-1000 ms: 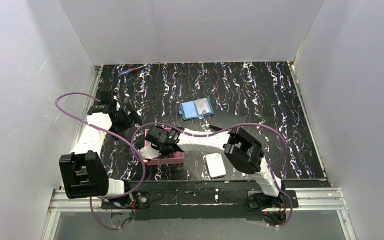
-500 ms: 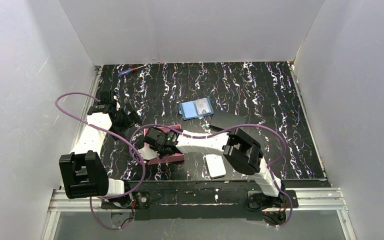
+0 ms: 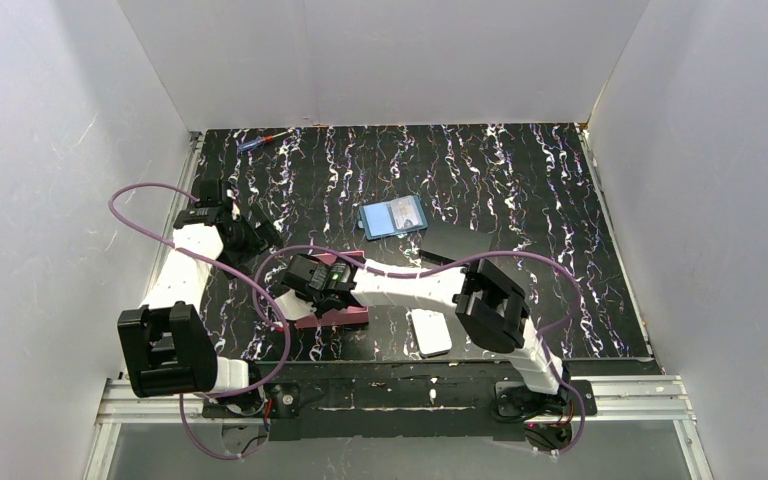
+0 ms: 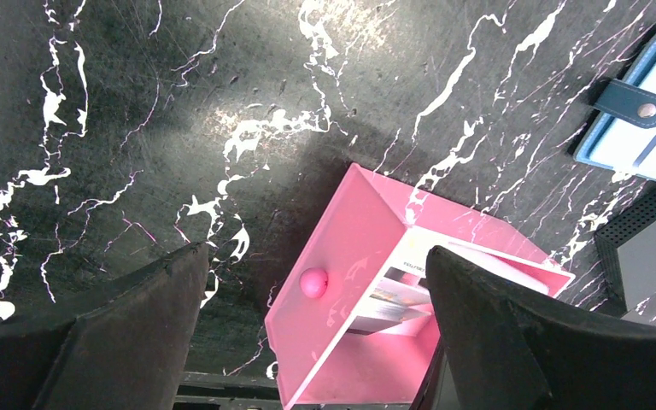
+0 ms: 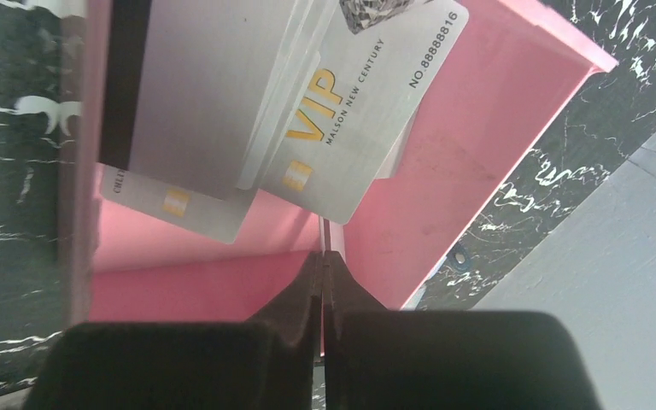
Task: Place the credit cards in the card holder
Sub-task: Pick up the credit card from the storage box, then insert the credit card into the card holder.
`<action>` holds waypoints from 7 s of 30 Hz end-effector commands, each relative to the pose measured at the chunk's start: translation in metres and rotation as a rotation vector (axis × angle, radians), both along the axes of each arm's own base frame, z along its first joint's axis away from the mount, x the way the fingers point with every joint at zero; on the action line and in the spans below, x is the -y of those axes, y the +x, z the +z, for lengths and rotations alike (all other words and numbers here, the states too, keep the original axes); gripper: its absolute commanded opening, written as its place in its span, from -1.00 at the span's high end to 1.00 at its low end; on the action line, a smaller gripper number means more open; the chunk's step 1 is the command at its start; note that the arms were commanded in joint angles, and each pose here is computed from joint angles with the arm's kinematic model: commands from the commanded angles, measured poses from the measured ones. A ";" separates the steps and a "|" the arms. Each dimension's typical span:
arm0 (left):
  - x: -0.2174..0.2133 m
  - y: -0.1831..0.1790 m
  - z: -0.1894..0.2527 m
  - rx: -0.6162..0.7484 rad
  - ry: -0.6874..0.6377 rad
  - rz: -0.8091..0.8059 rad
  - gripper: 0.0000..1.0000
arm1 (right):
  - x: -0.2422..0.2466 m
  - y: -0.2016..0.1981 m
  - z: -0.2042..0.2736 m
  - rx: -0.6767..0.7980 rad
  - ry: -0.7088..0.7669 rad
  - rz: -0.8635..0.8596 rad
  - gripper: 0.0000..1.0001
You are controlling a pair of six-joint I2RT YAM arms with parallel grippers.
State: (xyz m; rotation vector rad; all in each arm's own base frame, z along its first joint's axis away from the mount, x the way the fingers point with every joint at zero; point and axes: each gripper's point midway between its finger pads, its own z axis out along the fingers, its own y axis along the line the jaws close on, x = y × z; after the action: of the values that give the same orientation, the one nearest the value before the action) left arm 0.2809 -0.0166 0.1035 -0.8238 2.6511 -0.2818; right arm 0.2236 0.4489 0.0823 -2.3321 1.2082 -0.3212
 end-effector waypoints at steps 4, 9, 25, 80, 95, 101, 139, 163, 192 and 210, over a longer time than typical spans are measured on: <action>-0.001 0.005 0.021 0.034 -0.006 0.003 -0.97 | -0.007 -0.020 0.054 -0.077 0.177 -0.081 0.97; 0.000 0.004 0.023 0.041 -0.009 0.014 -0.97 | 0.005 -0.018 0.061 -0.067 0.178 -0.152 0.97; 0.005 0.014 0.032 0.055 -0.033 -0.036 -0.97 | 0.022 -0.021 0.081 -0.238 0.437 -0.356 0.97; 0.131 -0.029 0.081 -0.478 -0.841 0.477 -0.52 | -0.001 0.015 0.133 -0.699 1.071 -0.540 0.97; 0.135 -0.038 0.048 -0.571 -0.637 0.490 -0.02 | -0.004 -0.004 0.140 -0.536 1.014 -0.471 0.97; 0.147 -0.031 0.039 -0.584 -0.613 0.445 0.28 | -0.008 -0.005 0.145 -0.514 1.030 -0.467 0.97; 0.128 0.083 0.116 0.203 -0.407 -0.125 -0.84 | 0.102 0.134 0.132 -0.806 1.224 -1.109 0.97; 0.252 0.151 -0.016 0.051 -0.383 -0.656 0.57 | 0.155 0.203 0.014 -1.298 1.147 -1.345 0.97; 0.223 0.130 -0.085 -0.183 -0.276 -0.597 1.00 | 0.161 0.210 -0.022 -1.336 1.106 -1.409 0.97; 0.222 0.128 -0.090 -0.199 -0.277 -0.604 1.00 | 0.141 0.225 -0.028 -1.389 1.204 -1.330 0.97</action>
State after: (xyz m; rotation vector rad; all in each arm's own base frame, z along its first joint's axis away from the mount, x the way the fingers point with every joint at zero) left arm 0.4180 -0.2502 0.0263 -0.0934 2.9775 -0.8327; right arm 0.4340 0.3004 0.0536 -0.1927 2.4033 1.4058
